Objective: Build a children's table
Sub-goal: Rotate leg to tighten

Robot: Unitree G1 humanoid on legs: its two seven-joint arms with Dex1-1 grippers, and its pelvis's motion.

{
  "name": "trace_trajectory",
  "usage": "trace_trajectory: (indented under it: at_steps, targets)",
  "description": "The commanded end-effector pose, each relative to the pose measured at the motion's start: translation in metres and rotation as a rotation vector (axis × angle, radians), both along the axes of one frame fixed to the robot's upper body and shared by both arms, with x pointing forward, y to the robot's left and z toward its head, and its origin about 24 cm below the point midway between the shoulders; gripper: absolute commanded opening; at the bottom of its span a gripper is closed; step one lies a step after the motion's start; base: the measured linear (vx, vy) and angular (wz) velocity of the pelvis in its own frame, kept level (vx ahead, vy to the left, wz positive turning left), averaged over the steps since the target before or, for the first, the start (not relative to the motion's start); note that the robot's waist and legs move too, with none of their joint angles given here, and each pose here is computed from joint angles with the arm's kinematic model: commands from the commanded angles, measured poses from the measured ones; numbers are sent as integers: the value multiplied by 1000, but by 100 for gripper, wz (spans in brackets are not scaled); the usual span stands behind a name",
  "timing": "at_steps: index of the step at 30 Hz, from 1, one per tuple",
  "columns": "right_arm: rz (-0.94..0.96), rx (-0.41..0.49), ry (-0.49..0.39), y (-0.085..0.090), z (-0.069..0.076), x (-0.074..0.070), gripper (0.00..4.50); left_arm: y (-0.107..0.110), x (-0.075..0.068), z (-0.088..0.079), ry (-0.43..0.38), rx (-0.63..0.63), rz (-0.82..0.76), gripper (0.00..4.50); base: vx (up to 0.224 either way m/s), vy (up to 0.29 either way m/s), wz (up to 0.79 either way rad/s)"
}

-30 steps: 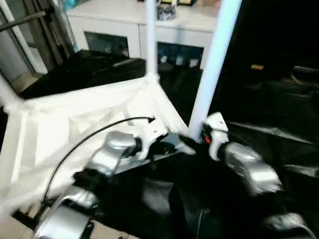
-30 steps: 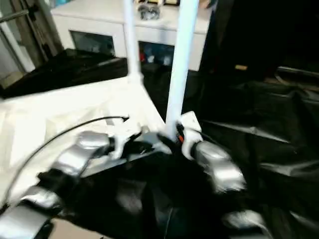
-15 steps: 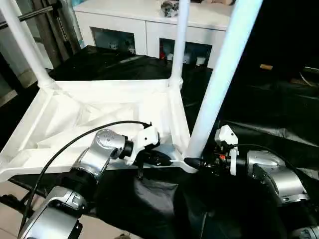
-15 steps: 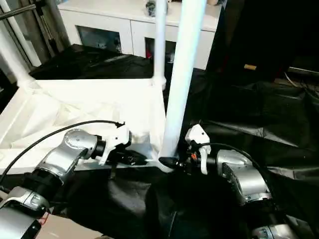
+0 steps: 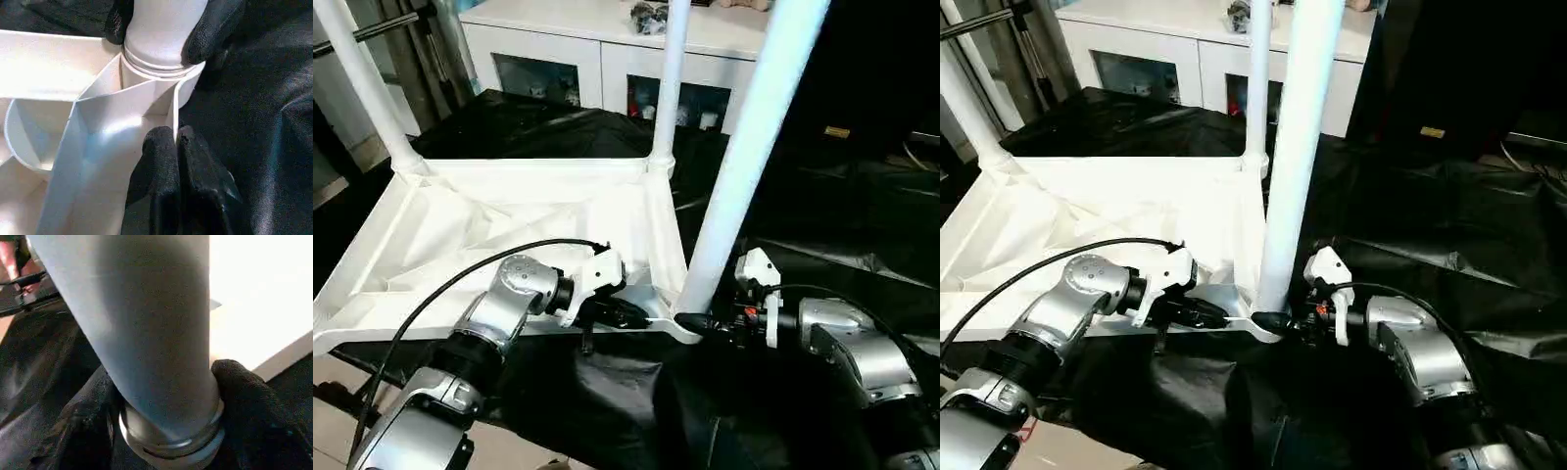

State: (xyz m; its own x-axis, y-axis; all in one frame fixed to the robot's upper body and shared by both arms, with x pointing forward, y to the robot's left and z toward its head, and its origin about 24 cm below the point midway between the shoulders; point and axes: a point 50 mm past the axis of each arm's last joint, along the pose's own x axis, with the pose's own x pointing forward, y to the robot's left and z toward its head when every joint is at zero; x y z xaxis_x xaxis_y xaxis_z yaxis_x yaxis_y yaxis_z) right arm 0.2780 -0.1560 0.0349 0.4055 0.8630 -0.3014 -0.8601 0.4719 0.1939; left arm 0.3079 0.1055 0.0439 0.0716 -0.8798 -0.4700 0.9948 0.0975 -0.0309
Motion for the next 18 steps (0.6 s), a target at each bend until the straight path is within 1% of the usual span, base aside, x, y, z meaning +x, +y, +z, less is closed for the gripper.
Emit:
trace_trajectory:
  at_steps: [1,4,6,8,9,10,13,14,16,17,18]
  targets:
    - [-83,-24,13,21,-15,4,259,-15,7,-2,-19,-21,111,0,0,0,0]
    - [-189,-66,13,24,-22,11,259,-21,10,-2,-31,-21,157,0,0,0,0]
    - [-312,-88,19,31,-29,18,259,-31,13,-1,-38,-32,209,0,0,0,0]
    - [-339,-91,22,33,-30,20,259,-34,14,-1,-38,-36,221,0,-27,1,-3]
    - [-417,-106,36,38,-32,24,259,-41,14,0,-40,-44,237,0,0,0,0]
    - [-450,-125,46,41,-34,26,259,-45,14,0,-39,-53,241,0,0,0,0]
    - [-480,-141,50,46,-36,29,259,-50,13,0,-37,-63,244,0,0,0,0]
    - [-472,-89,58,52,-34,30,294,-54,11,-1,-35,-67,231,0,0,0,0]
    - [-464,-50,63,53,-31,31,294,-53,9,-1,-37,-67,219,0,0,0,0]
    - [-464,-50,63,53,-31,31,330,-53,9,-1,-37,-67,219,0,0,0,0]
    - [-454,-46,57,54,-30,31,334,-52,9,-1,-37,-67,210,0,0,0,0]
